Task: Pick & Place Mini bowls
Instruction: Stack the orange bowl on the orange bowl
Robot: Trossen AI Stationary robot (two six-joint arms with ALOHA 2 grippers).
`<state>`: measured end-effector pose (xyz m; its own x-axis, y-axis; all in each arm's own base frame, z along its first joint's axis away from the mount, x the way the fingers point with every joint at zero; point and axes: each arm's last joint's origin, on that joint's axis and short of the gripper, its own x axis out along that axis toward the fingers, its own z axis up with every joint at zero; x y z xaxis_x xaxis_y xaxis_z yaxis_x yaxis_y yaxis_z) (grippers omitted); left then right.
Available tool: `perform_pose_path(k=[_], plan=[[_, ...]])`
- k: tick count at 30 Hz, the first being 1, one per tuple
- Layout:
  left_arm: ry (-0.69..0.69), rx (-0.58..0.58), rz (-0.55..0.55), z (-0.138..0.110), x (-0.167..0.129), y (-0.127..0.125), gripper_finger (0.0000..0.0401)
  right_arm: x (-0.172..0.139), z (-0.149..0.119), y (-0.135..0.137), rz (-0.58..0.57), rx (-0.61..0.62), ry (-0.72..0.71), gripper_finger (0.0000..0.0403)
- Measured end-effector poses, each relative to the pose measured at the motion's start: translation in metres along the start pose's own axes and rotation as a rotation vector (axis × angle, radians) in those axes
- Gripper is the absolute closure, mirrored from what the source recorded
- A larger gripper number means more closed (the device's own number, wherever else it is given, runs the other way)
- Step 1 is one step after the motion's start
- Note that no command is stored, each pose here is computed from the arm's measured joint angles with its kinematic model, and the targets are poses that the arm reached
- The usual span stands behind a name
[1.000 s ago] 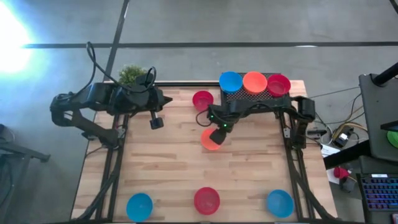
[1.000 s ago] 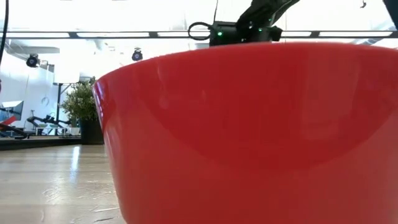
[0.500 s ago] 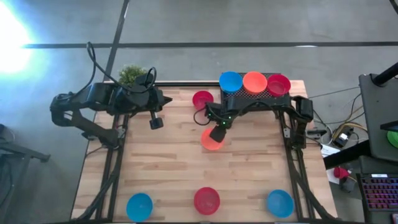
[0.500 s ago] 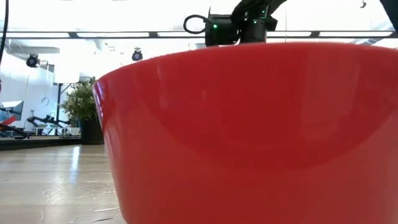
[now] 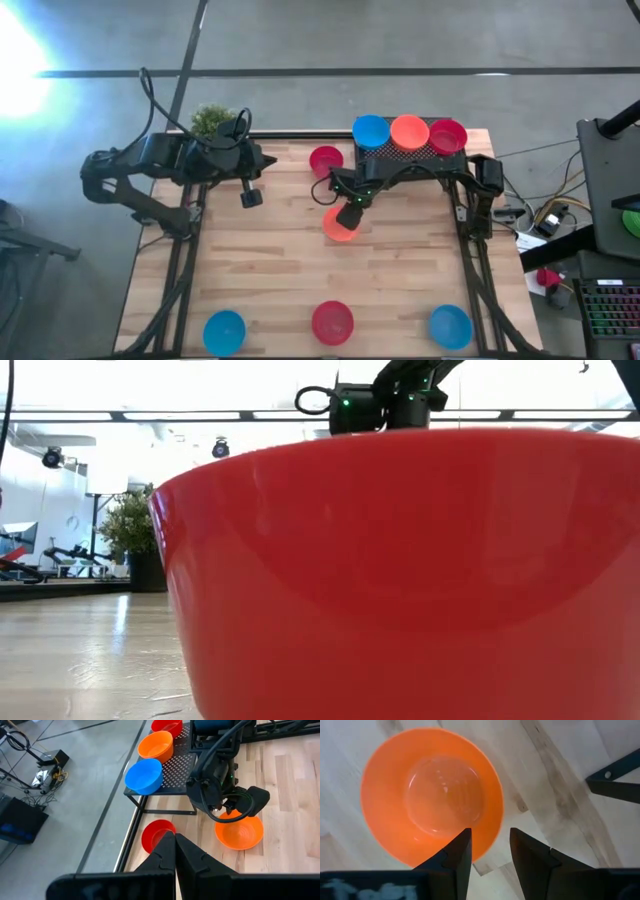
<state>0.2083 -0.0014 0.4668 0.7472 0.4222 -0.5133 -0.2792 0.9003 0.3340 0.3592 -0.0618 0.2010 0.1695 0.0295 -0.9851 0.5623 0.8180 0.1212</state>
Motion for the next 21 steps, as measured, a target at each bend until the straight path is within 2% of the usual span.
perform_pose_path(k=[5, 10, 21], plan=[[0.002, 0.003, 0.000, 0.000, 0.000, 0.000, 0.0401, 0.003, -0.002, -0.001, -0.005, 0.002, 0.004, 0.0274], [0.002, 0.003, 0.000, 0.000, 0.000, 0.000, 0.0401, 0.010, -0.005, -0.004, -0.061, 0.017, -0.006, 0.0279], [0.002, 0.004, 0.000, 0.000, 0.000, 0.000, 0.0401, 0.015, -0.005, 0.003, -0.038, 0.103, -0.026, 0.0282]])
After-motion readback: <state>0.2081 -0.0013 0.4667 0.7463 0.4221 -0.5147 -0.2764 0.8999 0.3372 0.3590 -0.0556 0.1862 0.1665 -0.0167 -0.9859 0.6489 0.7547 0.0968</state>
